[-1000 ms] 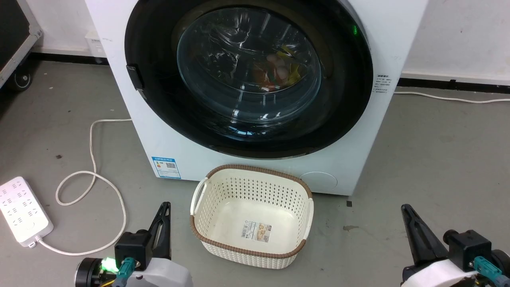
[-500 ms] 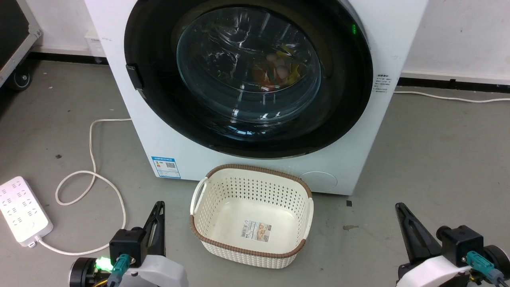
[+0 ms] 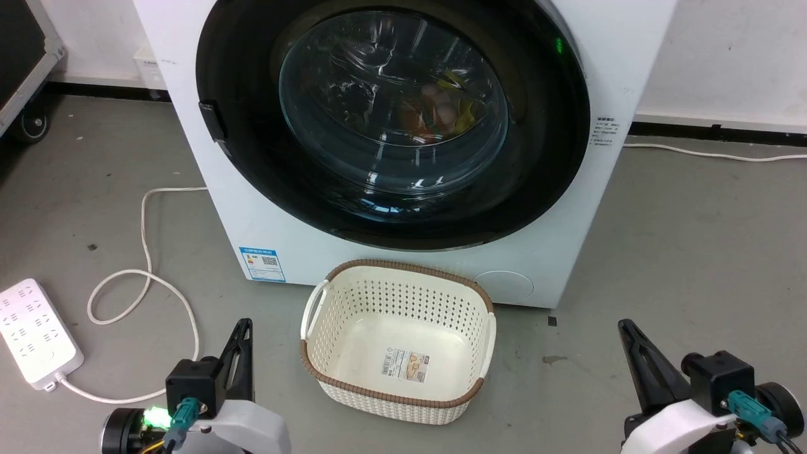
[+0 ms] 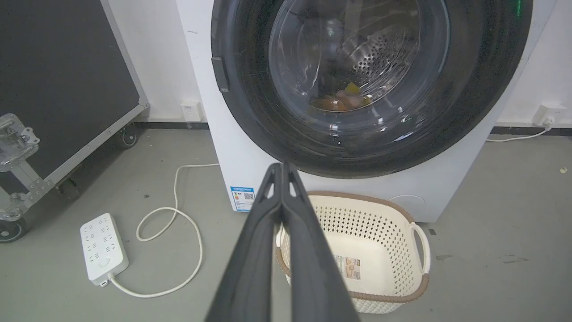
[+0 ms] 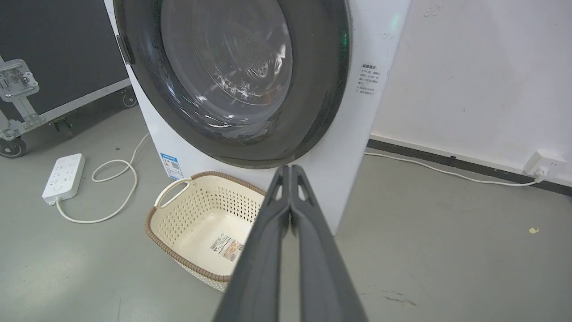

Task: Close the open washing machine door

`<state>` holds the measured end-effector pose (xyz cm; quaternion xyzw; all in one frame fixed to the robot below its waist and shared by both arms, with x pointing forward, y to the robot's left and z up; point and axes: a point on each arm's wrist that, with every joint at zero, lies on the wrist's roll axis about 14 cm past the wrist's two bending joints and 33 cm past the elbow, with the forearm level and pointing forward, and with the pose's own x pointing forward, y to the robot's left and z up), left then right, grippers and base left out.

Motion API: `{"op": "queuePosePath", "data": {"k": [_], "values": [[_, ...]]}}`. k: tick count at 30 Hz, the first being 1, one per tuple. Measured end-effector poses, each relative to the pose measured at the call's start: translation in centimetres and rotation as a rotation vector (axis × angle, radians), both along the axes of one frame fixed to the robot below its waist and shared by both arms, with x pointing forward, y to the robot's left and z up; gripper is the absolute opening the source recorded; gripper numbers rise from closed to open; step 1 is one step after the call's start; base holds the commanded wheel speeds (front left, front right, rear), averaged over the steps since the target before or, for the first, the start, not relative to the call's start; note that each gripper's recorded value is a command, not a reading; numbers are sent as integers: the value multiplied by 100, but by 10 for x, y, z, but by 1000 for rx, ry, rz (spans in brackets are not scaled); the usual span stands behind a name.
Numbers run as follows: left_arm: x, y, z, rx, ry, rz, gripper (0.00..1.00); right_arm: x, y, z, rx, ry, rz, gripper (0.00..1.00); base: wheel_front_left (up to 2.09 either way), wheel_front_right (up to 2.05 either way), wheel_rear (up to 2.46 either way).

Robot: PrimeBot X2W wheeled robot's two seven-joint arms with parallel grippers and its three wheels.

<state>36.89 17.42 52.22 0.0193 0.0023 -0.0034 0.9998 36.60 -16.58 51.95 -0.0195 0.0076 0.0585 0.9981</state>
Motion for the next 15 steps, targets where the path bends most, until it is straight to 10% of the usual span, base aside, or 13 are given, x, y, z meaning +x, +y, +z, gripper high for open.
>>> {"op": "queuePosePath", "data": {"k": [15], "values": [[0, 4, -1, 10, 14, 11, 0, 2, 4, 1, -8, 8, 11, 0, 0, 0, 0]]}}
